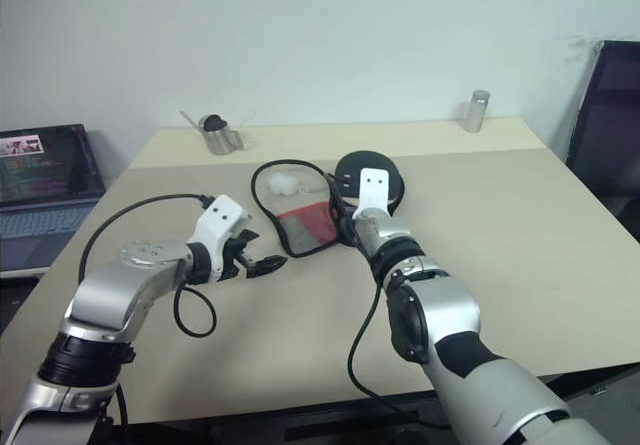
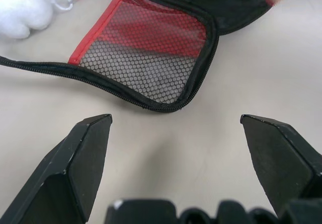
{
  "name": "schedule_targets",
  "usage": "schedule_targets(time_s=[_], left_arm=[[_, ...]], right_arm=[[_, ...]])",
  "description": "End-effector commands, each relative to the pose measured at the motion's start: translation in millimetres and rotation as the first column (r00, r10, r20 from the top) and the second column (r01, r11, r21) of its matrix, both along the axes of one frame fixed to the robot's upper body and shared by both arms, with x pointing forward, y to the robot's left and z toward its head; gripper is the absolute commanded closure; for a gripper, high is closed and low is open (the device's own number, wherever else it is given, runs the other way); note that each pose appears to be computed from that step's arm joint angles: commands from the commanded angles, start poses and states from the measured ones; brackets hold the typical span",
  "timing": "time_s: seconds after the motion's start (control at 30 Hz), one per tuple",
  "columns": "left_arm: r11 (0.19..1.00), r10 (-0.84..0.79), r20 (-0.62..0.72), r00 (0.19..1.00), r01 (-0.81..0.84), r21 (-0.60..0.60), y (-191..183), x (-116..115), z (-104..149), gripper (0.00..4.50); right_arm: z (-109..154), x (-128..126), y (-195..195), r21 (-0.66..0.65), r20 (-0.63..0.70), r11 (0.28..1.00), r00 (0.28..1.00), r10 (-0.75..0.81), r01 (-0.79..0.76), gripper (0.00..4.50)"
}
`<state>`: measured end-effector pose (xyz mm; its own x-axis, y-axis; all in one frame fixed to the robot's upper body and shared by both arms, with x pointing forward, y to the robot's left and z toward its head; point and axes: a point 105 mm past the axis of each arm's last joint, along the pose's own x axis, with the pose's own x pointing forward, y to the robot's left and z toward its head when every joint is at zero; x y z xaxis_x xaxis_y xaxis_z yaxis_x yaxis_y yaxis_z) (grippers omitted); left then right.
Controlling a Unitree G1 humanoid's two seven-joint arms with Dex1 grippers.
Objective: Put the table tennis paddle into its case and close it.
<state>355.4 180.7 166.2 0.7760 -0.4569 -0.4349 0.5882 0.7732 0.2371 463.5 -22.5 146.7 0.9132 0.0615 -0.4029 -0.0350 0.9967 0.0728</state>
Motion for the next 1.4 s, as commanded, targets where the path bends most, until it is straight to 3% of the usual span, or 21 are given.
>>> schedule_targets(time_s=[0.03,0.43,0.73,0.8,1.03,1.2,1.33,1.4], left_arm=[[1.000,0.006,0.056,0.998,-0.006,-0.011,0,-3,15,0.00],[0.999,0.029,0.072,0.997,-0.028,-0.016,-1,-2,19,0.00],[0.999,0.038,0.085,0.996,-0.036,-0.028,-2,1,20,0.00],[0.999,0.039,0.086,0.996,-0.037,-0.031,-3,1,21,0.00],[0.999,0.031,0.084,0.996,-0.028,-0.036,-6,3,19,0.00],[0.999,-0.025,0.081,0.996,0.027,-0.027,-8,2,22,0.00],[0.999,-0.026,0.083,0.996,0.028,-0.018,-4,7,22,0.00],[0.999,-0.040,0.083,0.996,0.041,-0.018,-8,10,22,0.00]], right_arm=[[18,4,5,-0.018,0.094,1.000,0.995,0.020,-0.018,3.44],[4,3,2,-0.045,0.074,0.999,0.997,0.032,-0.029,3.44],[-1,2,-1,-0.038,0.053,0.999,0.998,0.033,-0.031,0.49],[-1,2,-1,-0.035,0.053,0.999,0.998,0.036,-0.034,0.09],[35,11,-5,0.025,0.119,0.996,0.990,0.081,-0.085,0.09],[77,15,-19,0.206,0.209,0.950,0.959,0.190,-0.233,0.09],[76,13,-60,0.284,0.212,0.931,0.962,0.173,-0.230,0.09],[59,10,-75,0.337,0.162,0.921,0.975,0.149,-0.197,0.09]])
